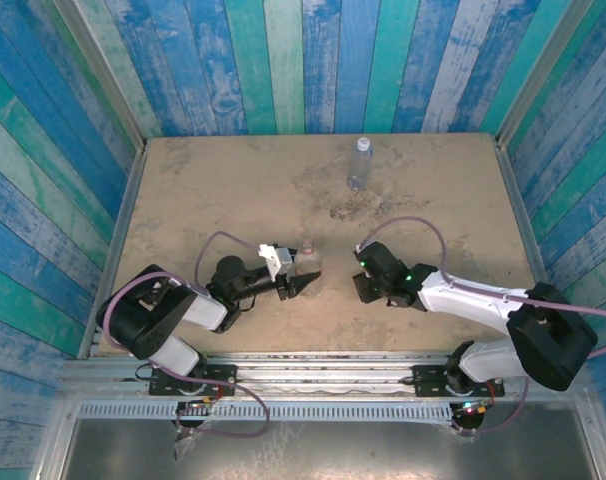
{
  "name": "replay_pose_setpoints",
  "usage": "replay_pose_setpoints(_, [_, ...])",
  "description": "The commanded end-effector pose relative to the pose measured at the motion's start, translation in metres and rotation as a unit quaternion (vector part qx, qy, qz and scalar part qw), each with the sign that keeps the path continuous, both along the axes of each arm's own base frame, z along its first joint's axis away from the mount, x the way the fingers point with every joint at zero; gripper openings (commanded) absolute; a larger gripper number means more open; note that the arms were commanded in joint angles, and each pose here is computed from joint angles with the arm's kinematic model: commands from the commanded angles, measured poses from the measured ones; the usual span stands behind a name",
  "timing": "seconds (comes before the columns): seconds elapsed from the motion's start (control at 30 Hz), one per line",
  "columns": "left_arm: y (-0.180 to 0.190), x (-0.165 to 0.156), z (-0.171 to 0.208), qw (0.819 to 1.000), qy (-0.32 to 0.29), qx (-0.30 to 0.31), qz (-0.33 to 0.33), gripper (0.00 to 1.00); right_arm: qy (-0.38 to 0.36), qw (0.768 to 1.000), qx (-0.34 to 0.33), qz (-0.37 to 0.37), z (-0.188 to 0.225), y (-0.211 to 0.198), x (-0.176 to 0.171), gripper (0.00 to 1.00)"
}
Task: Screw on the bottle caps
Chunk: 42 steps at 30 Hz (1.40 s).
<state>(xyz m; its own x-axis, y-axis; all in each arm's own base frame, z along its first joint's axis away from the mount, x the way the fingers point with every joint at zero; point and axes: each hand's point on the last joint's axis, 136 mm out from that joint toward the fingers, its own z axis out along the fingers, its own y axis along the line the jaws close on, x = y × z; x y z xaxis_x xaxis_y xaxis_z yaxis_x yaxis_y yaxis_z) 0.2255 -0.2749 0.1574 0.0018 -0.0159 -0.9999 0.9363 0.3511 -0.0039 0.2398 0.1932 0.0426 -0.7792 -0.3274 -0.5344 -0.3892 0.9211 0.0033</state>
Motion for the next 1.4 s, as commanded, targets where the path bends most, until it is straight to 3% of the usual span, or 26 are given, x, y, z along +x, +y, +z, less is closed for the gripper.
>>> replay_pose_setpoints(0.0, [-0.001,-0.002,-0.008,1.000,0.002,0.009,-0.002,0.61,0.015,1.000,-0.014,-0.013,-0.005,-0.004,-0.001,0.54])
replay_pose_setpoints(0.83, [-0.001,0.001,-0.013,1.000,0.010,0.014,0.001,0.62,0.035,0.999,-0.010,-0.004,-0.020,0.010,0.003,0.36])
replay_pose_setpoints(1.37, [-0.003,0.000,-0.015,1.000,0.014,0.015,-0.005,0.62,0.039,0.999,-0.012,0.008,-0.010,0.009,0.000,0.34])
